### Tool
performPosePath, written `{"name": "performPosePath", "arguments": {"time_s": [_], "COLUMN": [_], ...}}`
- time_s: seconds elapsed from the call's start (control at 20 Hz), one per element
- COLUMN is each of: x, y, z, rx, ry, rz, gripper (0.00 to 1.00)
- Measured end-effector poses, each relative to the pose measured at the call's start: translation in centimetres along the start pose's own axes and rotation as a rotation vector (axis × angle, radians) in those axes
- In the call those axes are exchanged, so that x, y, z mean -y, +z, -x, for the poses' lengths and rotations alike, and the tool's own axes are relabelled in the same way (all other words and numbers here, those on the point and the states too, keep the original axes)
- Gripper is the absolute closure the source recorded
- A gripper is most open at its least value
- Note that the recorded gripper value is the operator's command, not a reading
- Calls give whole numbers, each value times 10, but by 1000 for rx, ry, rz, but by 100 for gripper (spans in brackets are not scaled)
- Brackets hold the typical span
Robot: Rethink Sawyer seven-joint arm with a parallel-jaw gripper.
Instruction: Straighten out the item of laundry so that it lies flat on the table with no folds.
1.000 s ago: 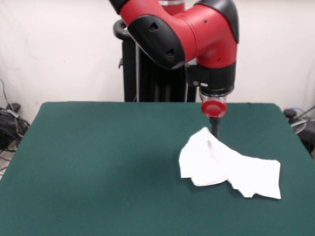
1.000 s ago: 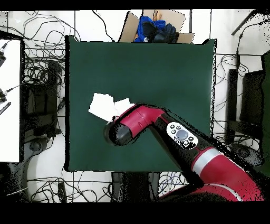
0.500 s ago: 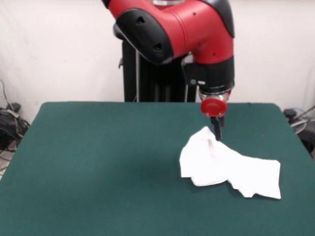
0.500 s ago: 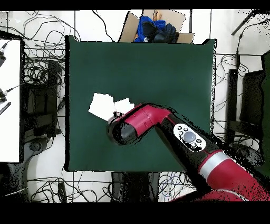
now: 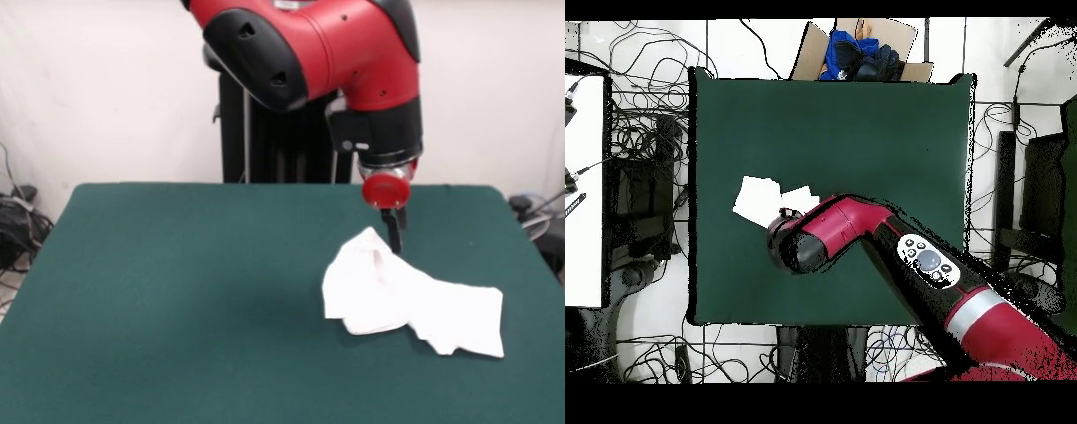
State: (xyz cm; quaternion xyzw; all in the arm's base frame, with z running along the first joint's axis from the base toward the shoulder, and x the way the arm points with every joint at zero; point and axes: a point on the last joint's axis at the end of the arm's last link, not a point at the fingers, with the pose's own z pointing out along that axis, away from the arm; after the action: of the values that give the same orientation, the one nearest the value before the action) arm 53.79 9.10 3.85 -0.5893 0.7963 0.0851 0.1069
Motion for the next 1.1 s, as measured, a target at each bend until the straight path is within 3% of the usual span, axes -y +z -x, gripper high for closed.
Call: {"name": "performPosePath", "arguments": {"time_s": [1.1], "x": [-6], "y": [2], "z": [22], "rx": [-5], "ry": [-58], "rz": [-21], "gripper": [0]}}
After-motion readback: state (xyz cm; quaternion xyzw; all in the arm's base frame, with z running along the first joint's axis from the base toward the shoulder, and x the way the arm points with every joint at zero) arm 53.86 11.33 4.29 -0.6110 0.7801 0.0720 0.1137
